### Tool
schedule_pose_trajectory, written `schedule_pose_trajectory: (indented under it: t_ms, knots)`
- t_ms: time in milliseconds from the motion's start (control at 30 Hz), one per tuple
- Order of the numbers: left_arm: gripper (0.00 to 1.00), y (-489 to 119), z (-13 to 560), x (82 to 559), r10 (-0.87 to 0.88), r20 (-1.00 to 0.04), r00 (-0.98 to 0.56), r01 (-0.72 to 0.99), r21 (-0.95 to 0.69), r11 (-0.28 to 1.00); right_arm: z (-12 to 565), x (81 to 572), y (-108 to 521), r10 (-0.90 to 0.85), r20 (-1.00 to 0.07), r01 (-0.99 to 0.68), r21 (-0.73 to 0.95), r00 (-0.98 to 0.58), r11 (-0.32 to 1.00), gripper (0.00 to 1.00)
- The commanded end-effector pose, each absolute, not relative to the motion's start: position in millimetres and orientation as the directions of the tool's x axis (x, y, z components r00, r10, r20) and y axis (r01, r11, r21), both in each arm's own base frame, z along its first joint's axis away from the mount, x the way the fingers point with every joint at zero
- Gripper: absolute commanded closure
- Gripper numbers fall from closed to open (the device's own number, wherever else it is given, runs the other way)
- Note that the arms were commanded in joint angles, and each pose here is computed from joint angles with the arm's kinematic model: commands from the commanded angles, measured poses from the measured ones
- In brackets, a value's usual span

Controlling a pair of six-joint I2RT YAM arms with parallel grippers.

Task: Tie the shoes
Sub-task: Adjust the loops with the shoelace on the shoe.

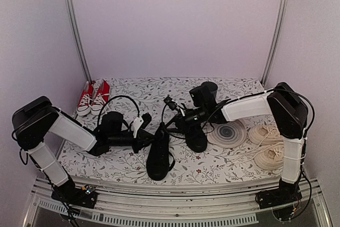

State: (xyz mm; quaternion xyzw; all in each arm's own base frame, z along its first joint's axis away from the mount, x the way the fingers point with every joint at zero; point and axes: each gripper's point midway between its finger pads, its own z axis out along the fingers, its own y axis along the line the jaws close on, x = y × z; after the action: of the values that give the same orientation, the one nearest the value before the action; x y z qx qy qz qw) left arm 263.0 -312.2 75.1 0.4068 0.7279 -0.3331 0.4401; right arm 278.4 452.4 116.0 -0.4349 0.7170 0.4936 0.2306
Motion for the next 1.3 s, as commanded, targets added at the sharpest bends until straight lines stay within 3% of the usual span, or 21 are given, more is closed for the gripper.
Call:
schedule_pose_trajectory:
  t_ms: [0,133,467,500,933,1267]
  knots:
    - [1.0,-318.6,83.7,263.7,0.271,-0.927,-0.26,0.901,-0.132,0.414,113.5,270.6,453.9,-0.398,-0.737,-0.83,0.54,-0.546,0.138,0.92]
    - [1.0,-315.2,86.0,266.8,0.256,-0.93,-0.263,0.889,-0.131,0.438,118.1,268.6,453.3,-0.385,-0.734,-0.823,0.55,-0.559,0.146,0.82]
    - [1.0,-309.0,84.6,267.2,0.251,-0.927,-0.279,0.878,-0.141,0.458,104.1,263.5,460.7,-0.398,-0.731,-0.832,0.499,-0.554,0.243,0.82]
    - [1.0,-308.3,84.3,266.9,0.251,-0.927,-0.28,0.877,-0.14,0.46,103.4,265.4,460.9,-0.395,-0.731,-0.831,0.496,-0.556,0.252,0.77]
    - [1.0,-303.5,84.8,264.5,0.243,-0.925,-0.291,0.869,-0.15,0.471,105.8,260.7,477.1,-0.409,-0.735,-0.835,0.529,-0.541,0.154,0.65]
    - [0.97,-291.3,84.7,266.5,0.232,-0.917,-0.325,0.835,-0.164,0.525,98.3,262.6,483.0,-0.473,-0.731,-0.858,0.501,-0.492,0.119,0.66]
